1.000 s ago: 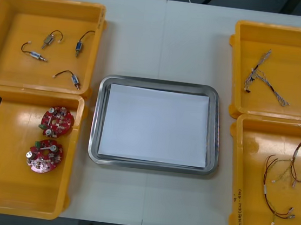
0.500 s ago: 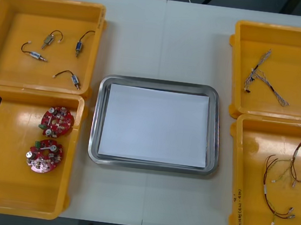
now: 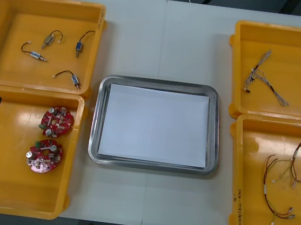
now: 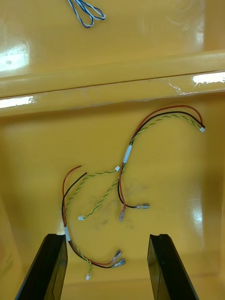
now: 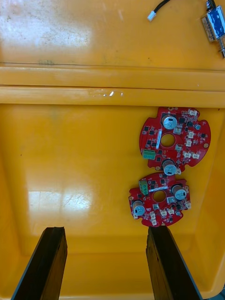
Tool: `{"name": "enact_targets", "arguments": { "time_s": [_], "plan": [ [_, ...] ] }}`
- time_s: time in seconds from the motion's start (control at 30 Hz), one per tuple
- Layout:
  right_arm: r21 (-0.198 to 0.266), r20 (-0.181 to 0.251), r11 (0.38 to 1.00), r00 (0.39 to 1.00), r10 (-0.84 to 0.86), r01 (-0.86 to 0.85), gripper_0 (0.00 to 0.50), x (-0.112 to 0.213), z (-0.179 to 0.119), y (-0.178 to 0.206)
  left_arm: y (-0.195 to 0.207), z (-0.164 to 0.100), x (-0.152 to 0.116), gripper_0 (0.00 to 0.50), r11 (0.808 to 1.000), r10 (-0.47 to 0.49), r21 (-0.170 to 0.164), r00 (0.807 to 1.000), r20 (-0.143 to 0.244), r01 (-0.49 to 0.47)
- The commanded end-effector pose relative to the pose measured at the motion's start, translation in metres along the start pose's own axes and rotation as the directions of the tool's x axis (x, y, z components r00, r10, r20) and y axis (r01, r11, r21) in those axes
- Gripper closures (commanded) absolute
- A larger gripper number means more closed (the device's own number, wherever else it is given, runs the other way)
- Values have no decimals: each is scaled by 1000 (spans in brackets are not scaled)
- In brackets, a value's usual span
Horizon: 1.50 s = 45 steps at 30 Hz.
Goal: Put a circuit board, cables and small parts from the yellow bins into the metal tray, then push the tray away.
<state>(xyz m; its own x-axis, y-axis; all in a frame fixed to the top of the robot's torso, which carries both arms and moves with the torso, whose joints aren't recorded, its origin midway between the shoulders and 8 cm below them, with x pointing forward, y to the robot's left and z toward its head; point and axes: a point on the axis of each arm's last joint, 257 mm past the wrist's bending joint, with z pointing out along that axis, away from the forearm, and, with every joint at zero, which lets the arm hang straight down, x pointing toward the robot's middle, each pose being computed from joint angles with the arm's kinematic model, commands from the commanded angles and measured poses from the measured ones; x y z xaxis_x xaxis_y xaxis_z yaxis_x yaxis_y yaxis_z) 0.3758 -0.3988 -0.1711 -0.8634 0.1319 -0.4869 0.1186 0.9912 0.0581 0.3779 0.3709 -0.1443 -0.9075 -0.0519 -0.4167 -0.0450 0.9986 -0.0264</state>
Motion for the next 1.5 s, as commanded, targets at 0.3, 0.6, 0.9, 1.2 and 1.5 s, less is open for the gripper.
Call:
{"name": "enact_targets", "arguments": {
  "time_s": [0.3, 0.6, 0.9, 1.2, 1.5],
  "plan": [
    [39, 1, 999, 1000, 15, -15, 0, 0, -7, -12, 14, -12, 0, 0, 998, 56, -44, 998, 13, -55],
    [39, 1, 999, 1000, 15, -15, 0, 0, -7, -12, 14, -12, 0, 0, 998, 56, -44, 998, 13, -55],
    [51, 41, 998, 999, 28, -31, 0, -14, -17, -19, 7, 8, 19, 0, 998, 48, -24, 997, -52, -50],
    [81, -16, 996, 999, 35, -33, 0, 11, -4, -29, -1, 13, 25, 0, 999, 52, -11, 996, -75, -53],
    [84, -109, 995, 991, 71, -62, 0, 40, 22, -32, -8, 29, 41, 0, 998, 53, -23, 990, -134, -56]
  ]
}}
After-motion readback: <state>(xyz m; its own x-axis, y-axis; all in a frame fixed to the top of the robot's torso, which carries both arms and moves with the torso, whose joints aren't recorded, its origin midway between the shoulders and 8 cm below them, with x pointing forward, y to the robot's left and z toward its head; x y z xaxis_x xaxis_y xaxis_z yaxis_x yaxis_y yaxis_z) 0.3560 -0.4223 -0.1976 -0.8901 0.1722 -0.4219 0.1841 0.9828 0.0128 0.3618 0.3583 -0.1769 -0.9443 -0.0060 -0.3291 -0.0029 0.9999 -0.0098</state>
